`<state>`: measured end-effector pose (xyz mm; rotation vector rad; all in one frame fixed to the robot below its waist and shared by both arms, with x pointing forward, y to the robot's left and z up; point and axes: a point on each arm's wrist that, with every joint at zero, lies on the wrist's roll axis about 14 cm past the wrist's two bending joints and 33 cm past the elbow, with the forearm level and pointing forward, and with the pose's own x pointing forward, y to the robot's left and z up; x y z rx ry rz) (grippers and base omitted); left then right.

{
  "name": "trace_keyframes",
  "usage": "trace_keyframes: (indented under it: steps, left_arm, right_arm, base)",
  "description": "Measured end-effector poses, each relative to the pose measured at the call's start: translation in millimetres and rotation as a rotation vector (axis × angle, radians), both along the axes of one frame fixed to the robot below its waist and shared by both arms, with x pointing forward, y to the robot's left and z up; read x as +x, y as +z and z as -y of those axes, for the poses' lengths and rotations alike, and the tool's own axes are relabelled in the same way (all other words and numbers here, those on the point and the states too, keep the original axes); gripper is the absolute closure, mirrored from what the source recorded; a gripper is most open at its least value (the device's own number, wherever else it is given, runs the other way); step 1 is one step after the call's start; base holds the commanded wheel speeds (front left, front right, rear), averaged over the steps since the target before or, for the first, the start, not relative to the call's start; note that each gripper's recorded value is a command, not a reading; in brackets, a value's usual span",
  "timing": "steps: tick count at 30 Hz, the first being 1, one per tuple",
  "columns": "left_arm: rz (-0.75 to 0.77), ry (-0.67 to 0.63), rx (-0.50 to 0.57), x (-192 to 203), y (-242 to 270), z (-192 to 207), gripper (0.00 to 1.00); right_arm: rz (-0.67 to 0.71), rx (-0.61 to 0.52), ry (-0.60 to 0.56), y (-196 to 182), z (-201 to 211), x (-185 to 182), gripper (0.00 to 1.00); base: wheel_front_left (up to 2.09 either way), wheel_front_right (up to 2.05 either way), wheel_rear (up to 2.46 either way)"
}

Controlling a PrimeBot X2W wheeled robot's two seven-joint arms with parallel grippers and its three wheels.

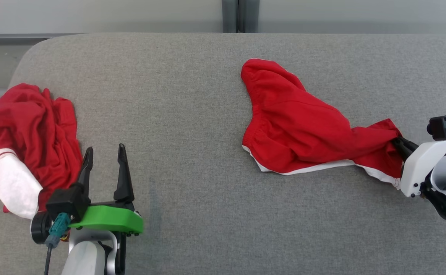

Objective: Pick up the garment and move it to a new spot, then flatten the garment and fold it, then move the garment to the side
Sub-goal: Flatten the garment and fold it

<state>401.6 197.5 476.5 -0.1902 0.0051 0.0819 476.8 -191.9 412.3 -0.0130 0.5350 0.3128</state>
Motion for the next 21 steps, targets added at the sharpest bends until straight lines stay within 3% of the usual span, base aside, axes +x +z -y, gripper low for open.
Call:
trace_keyframes:
  steps: [1, 2, 3, 14, 21]
  left_arm:
    - [-0.002, -0.001, 0.002, -0.5, -0.7, -0.1, 0.00]
    - [-0.002, -0.004, 0.003, -0.8, -0.5, 0.4, 0.00]
    - [0.001, -0.007, 0.002, -1.0, 0.6, 1.3, 0.00]
    - [0.031, -0.045, -0.015, -5.3, 11.0, 14.4, 0.00]
    - [0.055, -0.102, -0.024, -3.1, 18.8, 35.1, 0.00]
  right_arm:
    - [0.007, 0.005, -0.011, 0.7, 2.0, 1.3, 0.59]
    - [0.015, 0.001, -0.023, 1.4, 6.3, 2.1, 0.13]
    - [0.023, -0.007, -0.033, 1.9, 10.7, 1.8, 0.00]
    - [0.279, 0.074, -0.082, 48.4, 13.4, -4.7, 0.00]
    - [0.437, 0.213, -0.144, 90.7, 10.6, -27.3, 0.00]
  base:
    - [0.00, 0.00, 0.00]
    - [0.00, 0.00, 0.00]
    - [0.00, 0.00, 0.00]
    - [0.00, 0.00, 0.00]
    - [0.00, 0.00, 0.00]
